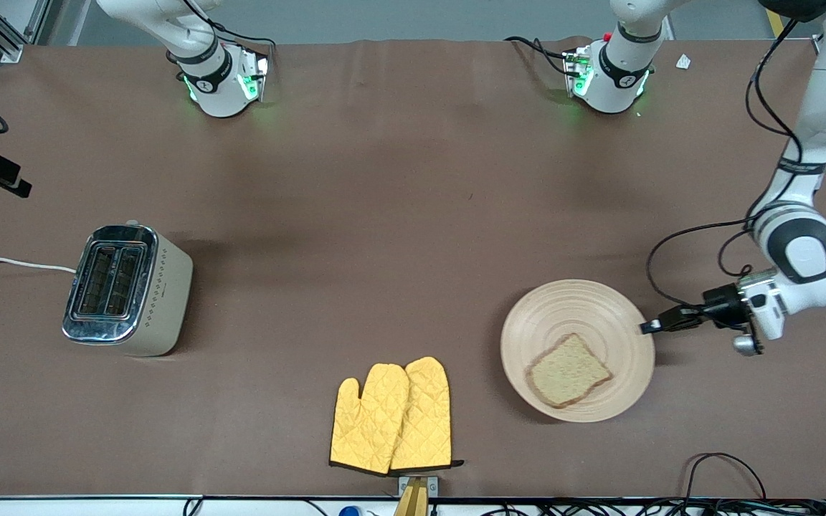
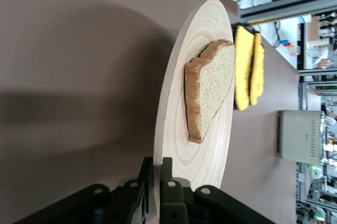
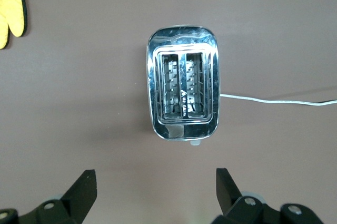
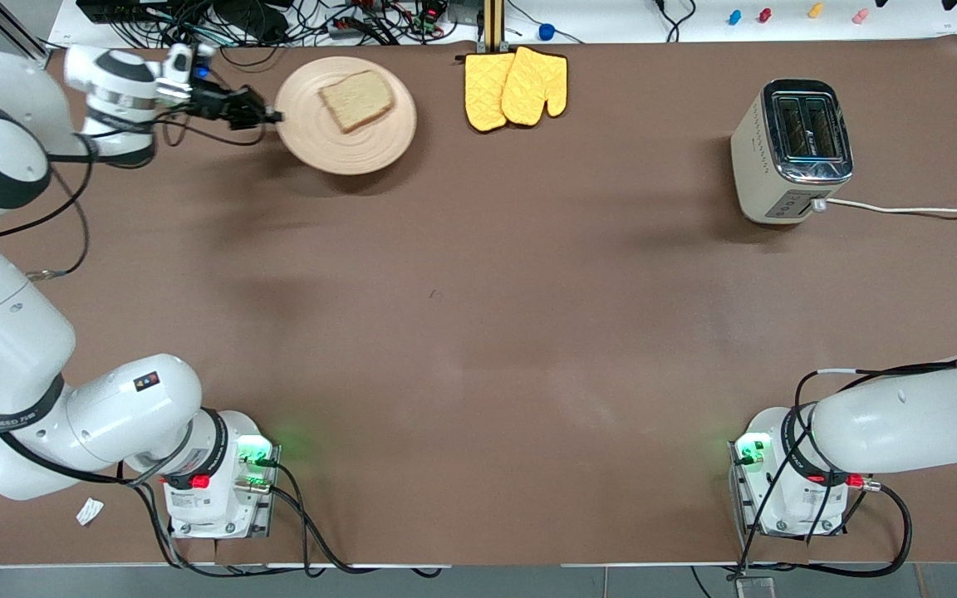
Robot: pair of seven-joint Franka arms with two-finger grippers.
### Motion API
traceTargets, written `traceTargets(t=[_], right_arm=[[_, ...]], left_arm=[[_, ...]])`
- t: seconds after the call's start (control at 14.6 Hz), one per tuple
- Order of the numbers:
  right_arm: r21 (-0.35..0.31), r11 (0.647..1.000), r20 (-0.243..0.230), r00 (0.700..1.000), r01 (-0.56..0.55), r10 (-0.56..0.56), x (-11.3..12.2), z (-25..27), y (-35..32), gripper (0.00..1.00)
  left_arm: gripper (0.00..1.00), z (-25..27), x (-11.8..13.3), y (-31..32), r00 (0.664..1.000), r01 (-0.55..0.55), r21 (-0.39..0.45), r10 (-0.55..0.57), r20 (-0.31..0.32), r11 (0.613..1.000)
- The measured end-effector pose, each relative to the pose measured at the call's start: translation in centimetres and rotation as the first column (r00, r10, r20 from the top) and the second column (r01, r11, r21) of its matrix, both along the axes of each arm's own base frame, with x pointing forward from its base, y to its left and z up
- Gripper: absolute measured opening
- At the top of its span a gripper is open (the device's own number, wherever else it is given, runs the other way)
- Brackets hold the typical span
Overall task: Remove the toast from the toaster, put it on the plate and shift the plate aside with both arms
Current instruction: 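Slide the plate with toast away from the toaster with the left gripper, then open the left gripper and release the plate rim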
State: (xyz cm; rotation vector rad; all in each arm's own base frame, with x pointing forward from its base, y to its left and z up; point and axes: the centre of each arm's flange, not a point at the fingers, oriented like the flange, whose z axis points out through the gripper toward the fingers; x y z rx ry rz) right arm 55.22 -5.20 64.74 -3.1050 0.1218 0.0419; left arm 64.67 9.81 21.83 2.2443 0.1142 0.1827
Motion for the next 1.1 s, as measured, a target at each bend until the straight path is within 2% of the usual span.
traceTargets(t=[0.27,0.48,0.62,0.89,0.96,1.1], right_arm=[[0.005,1.000,-0.003,1.000,-0.007,0.007,0.0,-0.1,0.4,1.00],[0.005,1.000,-0.003,1.000,-0.001,0.001,0.0,-0.1,0.1,1.00],[0.005,1.000,-0.001,1.000,0.001,-0.001,0.0,0.0,0.0,1.00],[0.003,1.000,0.019,1.000,0.003,-0.003,0.0,0.1,-0.1,1.00],[0.003,1.000,0.033,0.999,0.004,-0.004,-0.4,0.0,-0.1,1.00],[0.006,1.000,0.049,0.999,0.005,-0.005,-1.9,-0.5,-0.1,1.00]], left_arm=[[0.09,-1.2,-2.0,6.0,0.999,-0.020,-0.035,0.019,-0.044,0.999],[0.09,-2.5,-3.0,6.6,0.997,0.008,-0.065,-0.013,-0.081,0.998],[0.09,-3.9,-3.6,7.0,0.994,0.045,-0.053,-0.050,-0.100,0.998],[0.09,-4.8,-4.2,7.8,0.993,0.056,-0.062,-0.062,-0.096,0.997],[0.13,-4.8,-4.2,8.0,0.993,0.061,-0.053,-0.066,-0.095,0.997],[0.34,-4.1,-3.7,8.7,0.993,0.081,-0.020,-0.083,-0.082,0.996]])
